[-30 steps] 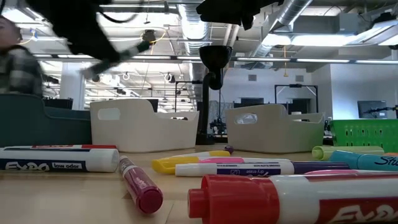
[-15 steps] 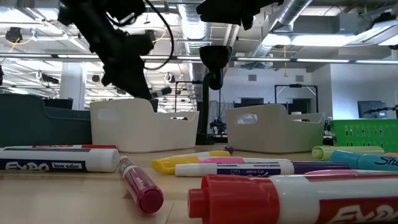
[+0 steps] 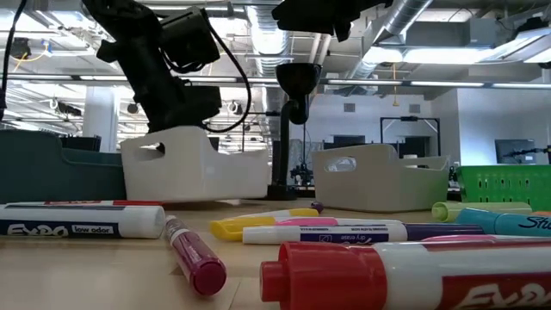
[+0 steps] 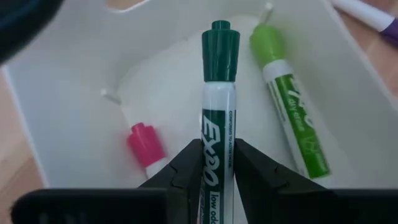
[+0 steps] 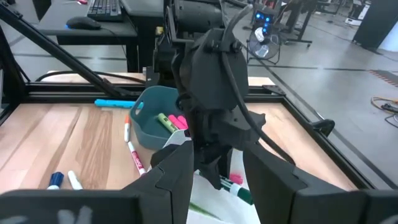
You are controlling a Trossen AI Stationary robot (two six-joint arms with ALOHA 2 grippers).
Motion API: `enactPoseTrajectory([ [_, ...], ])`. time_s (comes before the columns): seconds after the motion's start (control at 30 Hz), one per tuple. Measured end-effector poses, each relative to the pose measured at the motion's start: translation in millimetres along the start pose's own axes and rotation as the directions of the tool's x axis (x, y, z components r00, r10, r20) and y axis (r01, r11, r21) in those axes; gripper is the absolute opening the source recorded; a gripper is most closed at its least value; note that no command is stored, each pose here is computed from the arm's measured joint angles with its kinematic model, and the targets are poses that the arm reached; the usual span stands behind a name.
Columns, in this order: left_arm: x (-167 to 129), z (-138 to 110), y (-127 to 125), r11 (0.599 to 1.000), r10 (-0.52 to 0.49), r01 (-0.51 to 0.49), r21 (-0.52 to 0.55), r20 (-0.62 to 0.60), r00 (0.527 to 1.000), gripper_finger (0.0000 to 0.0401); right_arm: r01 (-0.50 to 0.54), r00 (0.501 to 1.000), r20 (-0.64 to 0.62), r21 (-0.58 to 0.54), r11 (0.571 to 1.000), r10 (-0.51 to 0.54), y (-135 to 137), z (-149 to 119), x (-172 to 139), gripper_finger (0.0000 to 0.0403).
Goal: Pick & Place Markers
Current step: Put the dark green dry erase marker into the white bin, then put the left light blue highlighter into the blue bin
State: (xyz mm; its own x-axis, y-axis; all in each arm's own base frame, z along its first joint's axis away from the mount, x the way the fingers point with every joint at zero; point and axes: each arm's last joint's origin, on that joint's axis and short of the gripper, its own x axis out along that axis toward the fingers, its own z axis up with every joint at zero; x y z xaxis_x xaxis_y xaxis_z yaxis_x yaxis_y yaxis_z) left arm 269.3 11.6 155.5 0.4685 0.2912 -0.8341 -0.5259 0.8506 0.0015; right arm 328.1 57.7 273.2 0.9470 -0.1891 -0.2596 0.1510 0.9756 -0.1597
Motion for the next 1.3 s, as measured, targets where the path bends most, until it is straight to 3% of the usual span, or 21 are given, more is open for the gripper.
enactPoseTrajectory([
  [0.43,-4,3,-3,0.999,-0.043,0.043,0.007,0.027,0.999,0.0119,0.000,1.000,0.000,-0.005,1.000,0.000,0,0,0,0.0131],
  [0.6,-36,10,-5,0.990,-0.139,0.140,0.005,0.120,0.983,0.0112,0.001,1.000,0.000,-0.005,1.000,-0.001,0,0,0,0.0131],
  [0.83,-101,7,-8,0.956,-0.289,0.289,0.044,0.274,0.917,0.0111,0.001,1.000,0.000,-0.005,1.000,-0.001,0,0,0,0.0131],
  [1.1,-126,-21,-23,0.939,-0.344,0.339,0.055,0.132,0.930,0.0111,0.018,1.000,-0.003,0.000,1.000,-0.018,-6,0,2,0.0131],
  [1.3,-147,-3,-47,0.956,-0.278,0.277,0.099,-0.008,0.961,0.0111,0.035,0.999,-0.006,0.004,0.999,-0.035,-11,-1,4,0.0131],
])
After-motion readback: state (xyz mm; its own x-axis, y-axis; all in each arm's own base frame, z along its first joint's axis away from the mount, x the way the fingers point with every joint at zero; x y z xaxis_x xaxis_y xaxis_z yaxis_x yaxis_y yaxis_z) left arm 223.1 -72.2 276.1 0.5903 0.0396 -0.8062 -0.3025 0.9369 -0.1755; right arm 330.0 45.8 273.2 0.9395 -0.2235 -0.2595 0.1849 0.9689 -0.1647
